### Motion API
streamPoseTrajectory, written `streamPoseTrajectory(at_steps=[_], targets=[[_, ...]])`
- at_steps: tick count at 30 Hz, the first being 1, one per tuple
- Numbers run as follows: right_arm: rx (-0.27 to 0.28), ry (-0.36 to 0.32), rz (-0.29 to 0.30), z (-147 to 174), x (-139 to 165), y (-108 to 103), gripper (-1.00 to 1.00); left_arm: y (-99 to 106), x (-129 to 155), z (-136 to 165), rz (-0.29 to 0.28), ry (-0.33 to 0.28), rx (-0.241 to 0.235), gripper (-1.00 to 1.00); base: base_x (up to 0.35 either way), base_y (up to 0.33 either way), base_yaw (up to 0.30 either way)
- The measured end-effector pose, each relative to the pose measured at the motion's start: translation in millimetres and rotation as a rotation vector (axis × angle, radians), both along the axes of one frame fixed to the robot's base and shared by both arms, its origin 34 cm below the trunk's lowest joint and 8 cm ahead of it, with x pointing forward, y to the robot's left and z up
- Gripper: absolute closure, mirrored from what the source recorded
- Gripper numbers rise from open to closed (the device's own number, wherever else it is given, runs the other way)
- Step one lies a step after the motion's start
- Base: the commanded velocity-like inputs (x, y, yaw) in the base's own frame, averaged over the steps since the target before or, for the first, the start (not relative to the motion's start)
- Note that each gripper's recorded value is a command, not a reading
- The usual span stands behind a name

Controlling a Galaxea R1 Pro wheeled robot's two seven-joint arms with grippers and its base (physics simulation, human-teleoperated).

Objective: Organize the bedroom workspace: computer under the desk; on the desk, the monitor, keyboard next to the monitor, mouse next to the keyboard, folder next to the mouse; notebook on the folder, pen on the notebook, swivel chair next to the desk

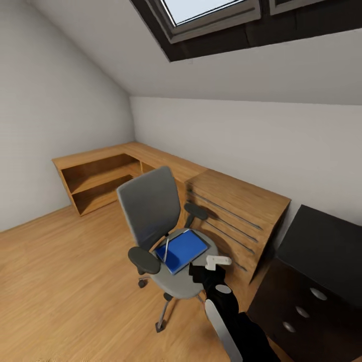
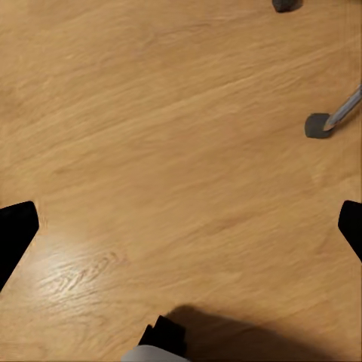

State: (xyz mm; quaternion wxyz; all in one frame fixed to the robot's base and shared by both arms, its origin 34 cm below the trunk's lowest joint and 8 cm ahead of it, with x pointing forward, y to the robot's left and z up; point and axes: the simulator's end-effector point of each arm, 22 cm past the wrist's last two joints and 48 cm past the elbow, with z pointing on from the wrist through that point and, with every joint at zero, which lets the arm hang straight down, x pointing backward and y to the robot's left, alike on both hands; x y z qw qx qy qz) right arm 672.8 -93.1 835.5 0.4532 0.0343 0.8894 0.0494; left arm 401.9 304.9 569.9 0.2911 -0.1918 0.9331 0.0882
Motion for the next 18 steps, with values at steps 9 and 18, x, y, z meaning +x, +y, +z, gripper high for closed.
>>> streamPoseTrajectory(at_steps=[9,18], targets=[[-0.019,0.0,0.0,-1,-3,3,-1.0,7,-2,0,0.02,0.006,0.008,-1.0,0.001,0.091,0.019],[-0.016,-0.007,-0.005,-2,-2,3,-1.0,31,-3,1,0.109,-0.002,0.012,-1.0,0.096,0.209,0.124]])
